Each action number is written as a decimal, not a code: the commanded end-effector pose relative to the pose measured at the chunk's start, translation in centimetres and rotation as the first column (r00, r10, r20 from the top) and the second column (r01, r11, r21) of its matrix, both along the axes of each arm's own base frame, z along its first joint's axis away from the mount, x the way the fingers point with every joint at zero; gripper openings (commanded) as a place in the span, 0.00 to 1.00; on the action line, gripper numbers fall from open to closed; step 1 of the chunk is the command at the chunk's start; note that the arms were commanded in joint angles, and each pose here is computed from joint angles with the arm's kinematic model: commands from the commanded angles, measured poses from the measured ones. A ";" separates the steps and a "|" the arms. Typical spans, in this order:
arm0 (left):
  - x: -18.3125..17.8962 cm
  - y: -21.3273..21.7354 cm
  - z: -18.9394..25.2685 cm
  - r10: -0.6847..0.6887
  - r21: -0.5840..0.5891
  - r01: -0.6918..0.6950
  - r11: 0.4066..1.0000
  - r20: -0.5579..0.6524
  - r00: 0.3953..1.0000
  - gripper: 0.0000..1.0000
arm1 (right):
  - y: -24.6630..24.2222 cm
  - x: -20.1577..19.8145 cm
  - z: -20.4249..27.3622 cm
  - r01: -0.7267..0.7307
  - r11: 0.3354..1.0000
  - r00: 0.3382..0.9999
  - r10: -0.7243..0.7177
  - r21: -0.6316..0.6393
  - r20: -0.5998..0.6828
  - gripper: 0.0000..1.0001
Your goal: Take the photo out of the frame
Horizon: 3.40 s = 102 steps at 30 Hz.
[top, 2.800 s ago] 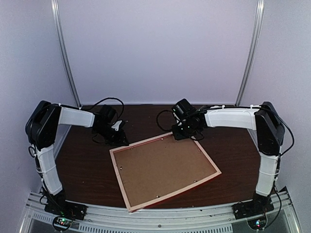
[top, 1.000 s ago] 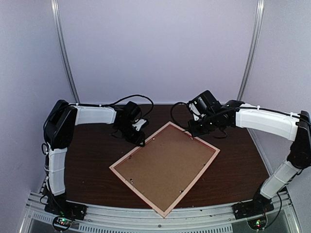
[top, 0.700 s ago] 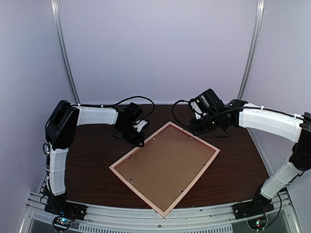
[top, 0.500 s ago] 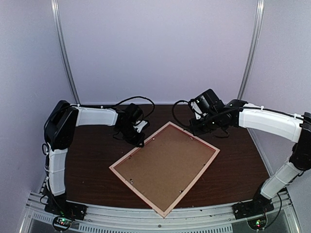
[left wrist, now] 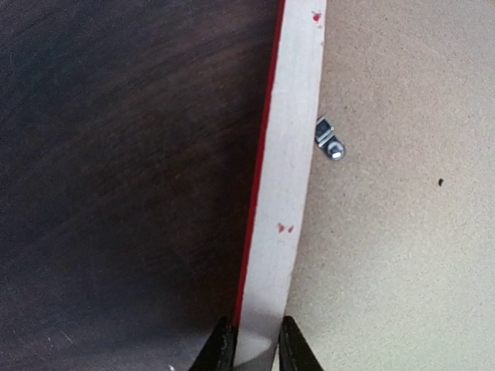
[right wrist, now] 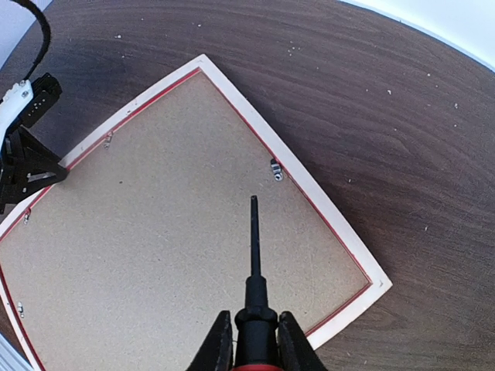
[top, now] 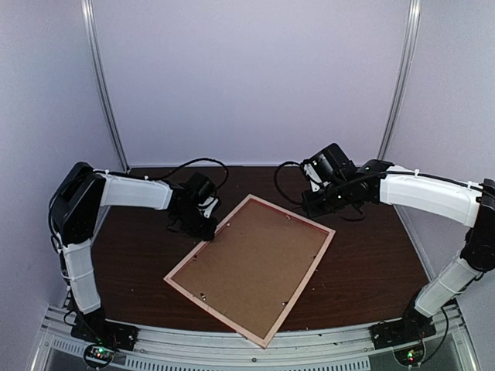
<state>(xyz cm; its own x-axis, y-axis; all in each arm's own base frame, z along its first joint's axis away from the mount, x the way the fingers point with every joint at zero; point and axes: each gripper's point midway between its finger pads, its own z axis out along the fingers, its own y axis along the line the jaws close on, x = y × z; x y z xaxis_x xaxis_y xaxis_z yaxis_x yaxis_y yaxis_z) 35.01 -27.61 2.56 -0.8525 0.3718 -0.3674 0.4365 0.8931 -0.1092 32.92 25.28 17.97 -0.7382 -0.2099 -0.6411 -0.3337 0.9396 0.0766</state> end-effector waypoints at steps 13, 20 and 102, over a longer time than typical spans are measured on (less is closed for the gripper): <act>-6.0 6.8 -2.0 0.253 0.074 -0.248 0.966 -0.071 0.965 0.19 | 1.2 -0.7 0.7 -0.015 0.998 1.000 0.015 0.066 -0.002 0.00; -8.0 8.3 -2.4 0.349 0.059 -0.345 0.937 -0.082 0.933 0.19 | 2.0 -0.9 0.6 -0.027 0.997 1.000 0.028 0.078 -0.010 0.00; -8.9 8.1 -0.6 0.369 -0.134 -0.367 0.920 -0.015 0.929 0.25 | 30.3 -19.6 -6.2 -0.648 0.707 0.698 0.700 0.283 -0.149 0.00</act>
<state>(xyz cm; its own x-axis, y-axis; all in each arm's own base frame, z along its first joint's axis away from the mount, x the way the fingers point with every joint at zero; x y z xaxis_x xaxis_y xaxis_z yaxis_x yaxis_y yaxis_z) 25.81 -19.18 2.47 -0.9181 -0.0224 -0.3958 0.0708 0.9731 -0.2193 14.18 54.91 10.34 -0.6018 -0.5952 -0.5325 -0.7985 0.4623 0.3856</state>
